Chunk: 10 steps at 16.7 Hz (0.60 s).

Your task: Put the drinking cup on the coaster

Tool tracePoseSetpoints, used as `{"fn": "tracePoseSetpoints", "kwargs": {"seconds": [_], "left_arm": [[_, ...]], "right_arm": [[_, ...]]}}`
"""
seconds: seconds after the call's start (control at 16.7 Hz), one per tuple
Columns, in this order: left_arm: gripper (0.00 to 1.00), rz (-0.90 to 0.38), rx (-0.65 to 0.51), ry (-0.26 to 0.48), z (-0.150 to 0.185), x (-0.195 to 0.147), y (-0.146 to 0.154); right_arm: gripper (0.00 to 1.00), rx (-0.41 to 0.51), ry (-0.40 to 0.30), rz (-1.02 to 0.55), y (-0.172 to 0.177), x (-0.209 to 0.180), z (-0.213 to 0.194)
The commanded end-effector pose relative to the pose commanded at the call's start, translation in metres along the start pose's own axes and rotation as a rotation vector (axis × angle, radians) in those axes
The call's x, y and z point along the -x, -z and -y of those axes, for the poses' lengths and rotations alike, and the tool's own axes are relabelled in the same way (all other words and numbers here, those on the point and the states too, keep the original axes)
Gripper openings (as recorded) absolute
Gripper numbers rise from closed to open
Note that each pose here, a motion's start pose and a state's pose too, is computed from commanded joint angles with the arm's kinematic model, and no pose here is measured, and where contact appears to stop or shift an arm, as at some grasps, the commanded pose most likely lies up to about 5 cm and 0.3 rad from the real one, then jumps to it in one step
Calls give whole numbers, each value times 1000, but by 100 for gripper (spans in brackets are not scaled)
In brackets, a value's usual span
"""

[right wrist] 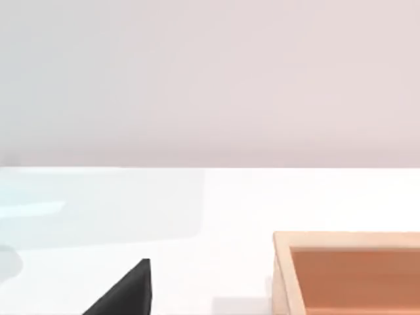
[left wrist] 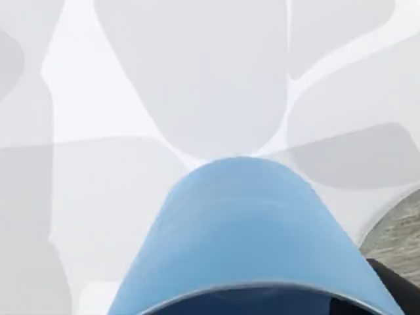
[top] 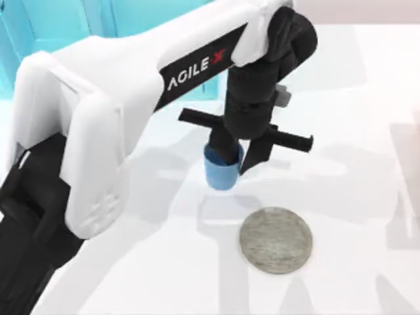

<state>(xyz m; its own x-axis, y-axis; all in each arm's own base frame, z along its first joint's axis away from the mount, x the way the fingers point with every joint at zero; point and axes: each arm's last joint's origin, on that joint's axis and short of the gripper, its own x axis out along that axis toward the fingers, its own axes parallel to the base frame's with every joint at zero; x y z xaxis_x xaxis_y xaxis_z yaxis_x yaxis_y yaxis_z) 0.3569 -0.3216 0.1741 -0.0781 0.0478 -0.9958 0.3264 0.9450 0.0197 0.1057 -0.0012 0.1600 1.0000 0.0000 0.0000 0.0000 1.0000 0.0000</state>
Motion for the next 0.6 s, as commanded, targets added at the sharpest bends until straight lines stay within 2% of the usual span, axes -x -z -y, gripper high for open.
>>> {"fn": "tracePoseSetpoints", "kwargs": {"seconds": [0.3,0.6], "left_arm": [[0,50,236,10,75,20,32],[0,77,312,24,102,29,49]], "right_arm": [[100,0,0,0,0,0,0],[100,0,0,0,0,0,0]]}}
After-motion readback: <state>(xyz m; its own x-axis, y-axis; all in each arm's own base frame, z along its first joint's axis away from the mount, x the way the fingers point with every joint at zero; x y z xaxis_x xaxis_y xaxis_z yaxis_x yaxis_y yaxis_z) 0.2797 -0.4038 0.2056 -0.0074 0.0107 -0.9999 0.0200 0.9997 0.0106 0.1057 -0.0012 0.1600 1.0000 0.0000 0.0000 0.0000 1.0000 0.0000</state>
